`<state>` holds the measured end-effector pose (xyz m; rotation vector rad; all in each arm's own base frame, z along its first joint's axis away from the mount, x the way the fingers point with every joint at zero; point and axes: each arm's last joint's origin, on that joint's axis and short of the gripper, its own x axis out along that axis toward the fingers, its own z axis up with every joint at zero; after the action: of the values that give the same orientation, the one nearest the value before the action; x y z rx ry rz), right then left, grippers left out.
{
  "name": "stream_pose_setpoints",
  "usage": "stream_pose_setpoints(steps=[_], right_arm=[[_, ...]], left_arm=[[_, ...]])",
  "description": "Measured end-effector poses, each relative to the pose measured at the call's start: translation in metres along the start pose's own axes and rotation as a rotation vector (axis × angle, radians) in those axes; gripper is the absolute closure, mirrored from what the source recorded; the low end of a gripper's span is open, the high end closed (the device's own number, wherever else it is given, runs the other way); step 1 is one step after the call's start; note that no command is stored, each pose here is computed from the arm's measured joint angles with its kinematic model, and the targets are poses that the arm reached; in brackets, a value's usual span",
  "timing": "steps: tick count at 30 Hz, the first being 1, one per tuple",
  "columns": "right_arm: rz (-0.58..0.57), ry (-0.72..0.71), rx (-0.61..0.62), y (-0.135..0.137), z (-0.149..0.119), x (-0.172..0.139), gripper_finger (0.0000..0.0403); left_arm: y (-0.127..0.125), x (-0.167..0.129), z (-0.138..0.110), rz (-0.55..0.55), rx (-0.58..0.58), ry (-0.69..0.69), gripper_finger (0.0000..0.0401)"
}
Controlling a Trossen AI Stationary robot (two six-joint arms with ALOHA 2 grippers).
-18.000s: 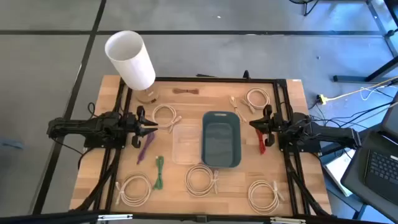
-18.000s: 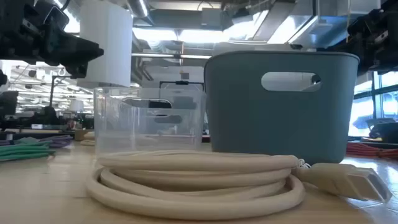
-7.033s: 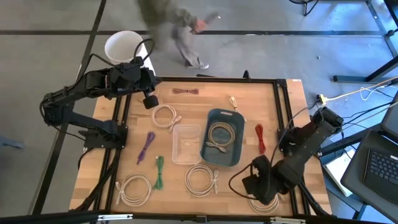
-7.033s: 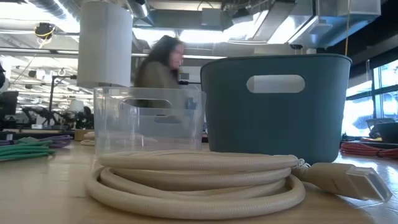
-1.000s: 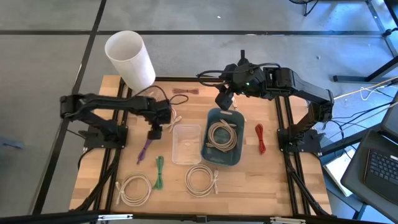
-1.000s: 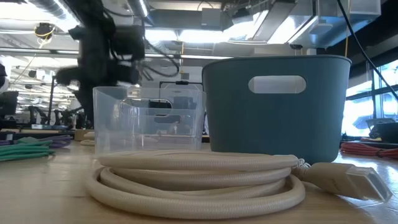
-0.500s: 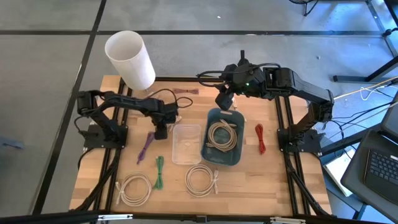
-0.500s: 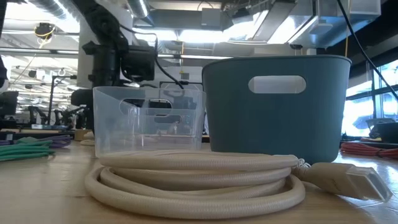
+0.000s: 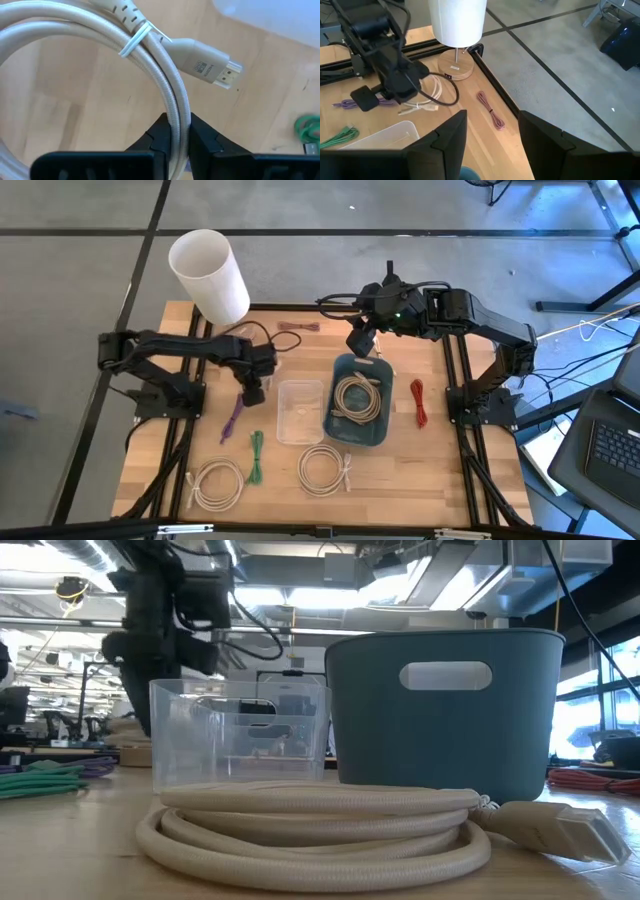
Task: Pick & Place USB Port
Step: Put the light brown HDMI cable into the blue bin
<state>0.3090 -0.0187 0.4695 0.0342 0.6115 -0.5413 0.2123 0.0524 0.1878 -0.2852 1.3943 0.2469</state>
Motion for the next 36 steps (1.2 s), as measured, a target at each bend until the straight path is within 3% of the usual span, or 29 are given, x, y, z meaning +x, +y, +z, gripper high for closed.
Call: stream_pose_setpoints(steps=[4, 7, 11, 16, 21, 27, 32, 36], right_arm=[[0.0, 0.0, 0.001, 0.0, 0.0, 0.0, 0.0222], [0.0, -0.001, 0.001, 0.0, 0.0, 0.0, 0.0222], [0.0, -0.001, 0.002, 0.0, 0.0, 0.0, 0.0222], [0.0, -0.001, 0.004, 0.0, 0.0, 0.0, 0.0222], [0.0, -0.001, 0.004, 0.0, 0.0, 0.0, 0.0222], [0.002, -0.01, 0.008, 0.0, 0.001, 0.0, 0.0222], [0.007, -0.033, 0.017, 0.001, 0.003, 0.0, 0.0222], [0.016, -0.056, 0.031, 0.001, 0.006, 0.0, 0.0222]], left_arm=[[-0.002, -0.015, -0.007, 0.006, -0.042, -0.048, 0.037], [-0.004, -0.032, -0.008, -0.052, -0.079, -0.12, 0.037], [-0.009, -0.065, 0.002, -0.147, -0.078, -0.318, 0.037], [-0.022, -0.109, 0.023, -0.328, 0.031, -0.698, 0.037], [-0.029, -0.157, 0.037, -0.549, 0.215, -1.139, 0.037], [-0.019, -0.202, 0.04, -0.687, 0.444, -1.556, 0.037], [-0.011, -0.201, 0.051, -0.781, 0.466, -1.579, 0.037], [-0.007, -0.188, 0.064, -0.781, 0.431, -1.531, 0.037]])
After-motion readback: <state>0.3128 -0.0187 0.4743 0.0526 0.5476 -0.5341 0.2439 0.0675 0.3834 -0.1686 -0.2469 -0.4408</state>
